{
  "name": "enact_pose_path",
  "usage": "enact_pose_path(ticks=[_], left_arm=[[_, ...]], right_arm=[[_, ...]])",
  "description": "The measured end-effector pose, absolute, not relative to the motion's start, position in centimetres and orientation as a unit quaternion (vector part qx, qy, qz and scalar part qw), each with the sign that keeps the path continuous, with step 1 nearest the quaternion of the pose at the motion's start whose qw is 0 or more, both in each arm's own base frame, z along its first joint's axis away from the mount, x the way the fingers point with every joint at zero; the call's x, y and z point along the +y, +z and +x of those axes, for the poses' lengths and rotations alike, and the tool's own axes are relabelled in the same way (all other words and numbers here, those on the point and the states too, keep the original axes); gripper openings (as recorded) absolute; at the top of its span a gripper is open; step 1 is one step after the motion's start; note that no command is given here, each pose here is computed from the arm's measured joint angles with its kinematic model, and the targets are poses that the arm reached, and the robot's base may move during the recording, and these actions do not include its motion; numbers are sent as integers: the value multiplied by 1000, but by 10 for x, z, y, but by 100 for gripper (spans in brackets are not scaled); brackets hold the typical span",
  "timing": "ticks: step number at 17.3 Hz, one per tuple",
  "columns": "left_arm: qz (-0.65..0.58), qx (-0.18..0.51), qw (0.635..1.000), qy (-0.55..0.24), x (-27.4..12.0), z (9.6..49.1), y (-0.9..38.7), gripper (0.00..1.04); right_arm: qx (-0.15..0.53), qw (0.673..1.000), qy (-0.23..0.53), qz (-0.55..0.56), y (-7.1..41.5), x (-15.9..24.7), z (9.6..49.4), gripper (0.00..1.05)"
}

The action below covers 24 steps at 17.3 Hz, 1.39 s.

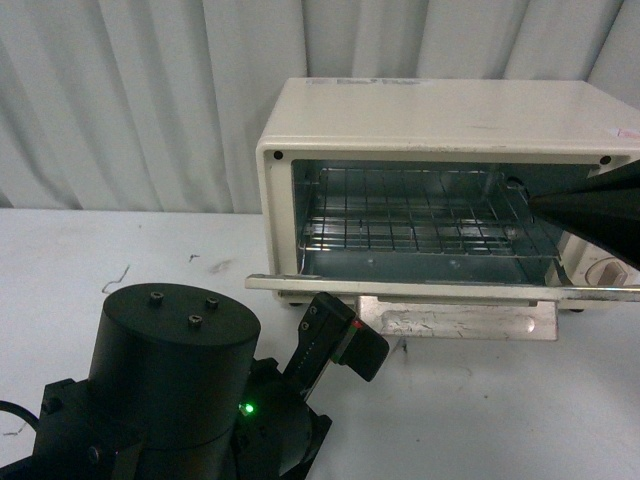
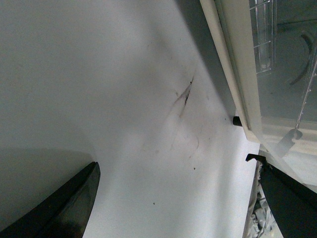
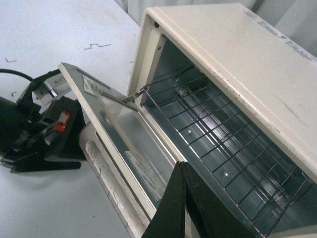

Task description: Open oven

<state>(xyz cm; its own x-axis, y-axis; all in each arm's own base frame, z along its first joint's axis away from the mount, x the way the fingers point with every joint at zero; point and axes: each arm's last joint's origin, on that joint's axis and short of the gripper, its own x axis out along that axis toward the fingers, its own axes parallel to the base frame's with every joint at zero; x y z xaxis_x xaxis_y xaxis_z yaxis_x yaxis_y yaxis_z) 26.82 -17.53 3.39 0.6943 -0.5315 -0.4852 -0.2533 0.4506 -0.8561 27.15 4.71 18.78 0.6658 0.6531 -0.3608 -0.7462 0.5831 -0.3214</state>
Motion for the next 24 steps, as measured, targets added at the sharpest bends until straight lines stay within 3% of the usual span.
enact_pose_path(ticks=[3, 13, 20, 21, 22, 24], left_arm=[[-516, 380, 762, -91, -175, 268, 34, 98], [-493, 353, 793, -54, -174, 268, 40, 98], [-503, 357, 785, -58, -176, 268, 40, 98], [-504, 358, 784, -58, -176, 268, 40, 98], [-505, 358, 783, -60, -176, 268, 41, 98], [-509, 358, 780, -61, -176, 267, 41, 98]], right_arm=[[97, 885, 395, -226, 191, 46, 271, 2], [83, 891, 384, -229, 194, 43, 272, 99], [83, 891, 384, -229, 195, 43, 272, 98], [61, 903, 357, -232, 194, 46, 272, 95], [42, 948, 233, -210, 189, 48, 266, 85], [35, 991, 64, -113, 175, 33, 240, 65]])
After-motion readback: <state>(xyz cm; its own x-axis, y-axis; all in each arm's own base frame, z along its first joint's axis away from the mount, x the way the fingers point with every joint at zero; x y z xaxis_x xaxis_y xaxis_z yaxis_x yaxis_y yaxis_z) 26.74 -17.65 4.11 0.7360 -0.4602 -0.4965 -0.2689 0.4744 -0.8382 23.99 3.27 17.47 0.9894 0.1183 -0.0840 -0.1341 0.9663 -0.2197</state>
